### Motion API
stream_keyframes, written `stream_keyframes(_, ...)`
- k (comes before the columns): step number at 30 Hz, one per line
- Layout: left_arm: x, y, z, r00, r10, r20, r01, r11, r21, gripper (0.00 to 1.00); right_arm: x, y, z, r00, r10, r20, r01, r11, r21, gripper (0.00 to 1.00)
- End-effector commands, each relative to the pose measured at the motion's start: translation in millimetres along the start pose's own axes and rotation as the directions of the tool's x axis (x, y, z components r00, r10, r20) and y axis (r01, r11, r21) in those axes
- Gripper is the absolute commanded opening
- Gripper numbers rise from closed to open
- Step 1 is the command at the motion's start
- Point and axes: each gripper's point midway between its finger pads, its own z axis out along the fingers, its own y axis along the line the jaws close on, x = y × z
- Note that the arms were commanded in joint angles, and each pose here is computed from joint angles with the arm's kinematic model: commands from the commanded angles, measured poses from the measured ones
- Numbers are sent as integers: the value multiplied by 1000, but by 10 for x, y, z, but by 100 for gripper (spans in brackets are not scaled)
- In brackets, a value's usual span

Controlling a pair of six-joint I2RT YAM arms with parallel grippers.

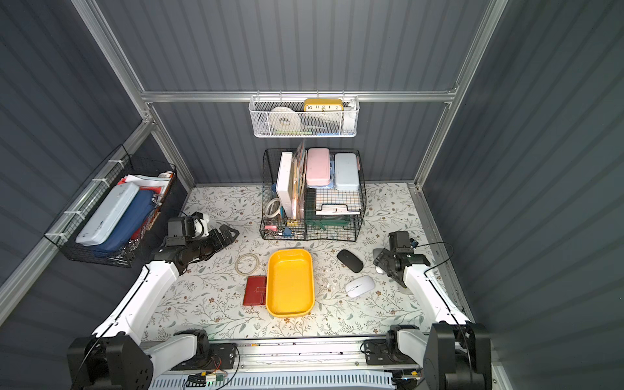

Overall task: Put the mouse in the storage box
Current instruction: Pick up the mouse from the center of the board.

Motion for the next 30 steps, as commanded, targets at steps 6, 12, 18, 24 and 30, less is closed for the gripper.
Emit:
stream_keyframes(6, 116, -248, -294, 993, 112, -42, -108, 991, 73, 99, 573, 30, -93, 975, 102, -197, -111, 993, -37, 89)
stream_keyframes(12, 175, -174, -228, 993, 104, -48, -101, 993, 63, 99, 754, 254, -186, 981, 105, -165, -112, 993, -34, 94)
stream_keyframes(18, 210, -148, -222, 992, 105, -62, -102, 993, 56, 99, 910, 445, -91, 977, 88, -196, -82, 996, 40, 92)
stream_keyframes(24, 199, -161, -241, 993, 109, -53, -106, 993, 59, 99, 988, 559, 14, 973, 98, -207, -80, 992, 94, 92)
stream_keyframes(30, 208, -144, -232, 993, 104, -57, -101, 994, 53, 99, 1071, 538, 125, 964, 140, -225, -108, 983, 148, 92)
